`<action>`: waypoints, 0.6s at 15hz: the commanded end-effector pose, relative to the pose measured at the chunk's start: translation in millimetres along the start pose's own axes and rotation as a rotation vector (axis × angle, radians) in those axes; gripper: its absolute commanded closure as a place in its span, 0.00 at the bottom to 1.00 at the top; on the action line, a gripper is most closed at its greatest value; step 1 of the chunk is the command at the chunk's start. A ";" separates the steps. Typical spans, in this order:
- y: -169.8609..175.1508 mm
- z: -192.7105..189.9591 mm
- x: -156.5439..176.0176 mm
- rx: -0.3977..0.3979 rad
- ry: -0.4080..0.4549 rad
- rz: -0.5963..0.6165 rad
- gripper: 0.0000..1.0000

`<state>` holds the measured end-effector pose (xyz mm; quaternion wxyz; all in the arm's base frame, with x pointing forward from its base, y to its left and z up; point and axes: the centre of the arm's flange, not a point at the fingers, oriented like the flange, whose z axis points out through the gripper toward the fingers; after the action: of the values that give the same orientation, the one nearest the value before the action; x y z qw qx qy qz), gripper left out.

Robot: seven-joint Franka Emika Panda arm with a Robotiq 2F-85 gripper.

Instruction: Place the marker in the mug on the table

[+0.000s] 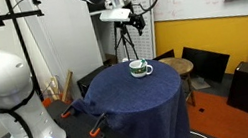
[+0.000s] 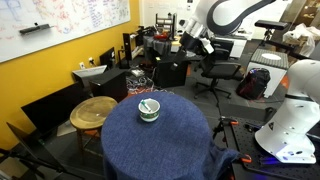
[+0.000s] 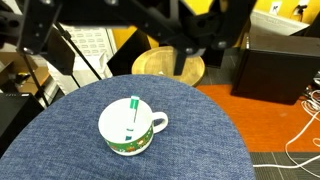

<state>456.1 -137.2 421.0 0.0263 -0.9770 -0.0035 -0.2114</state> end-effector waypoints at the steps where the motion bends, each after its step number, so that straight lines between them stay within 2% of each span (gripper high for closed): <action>1: 1.1 29.8 26.8 -0.003 -0.005 0.005 0.00; 9: -8.7 85.5 46.5 -0.016 -0.102 -0.016 0.00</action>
<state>510.6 -120.9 374.5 0.0202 -0.9855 -0.0136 -0.1680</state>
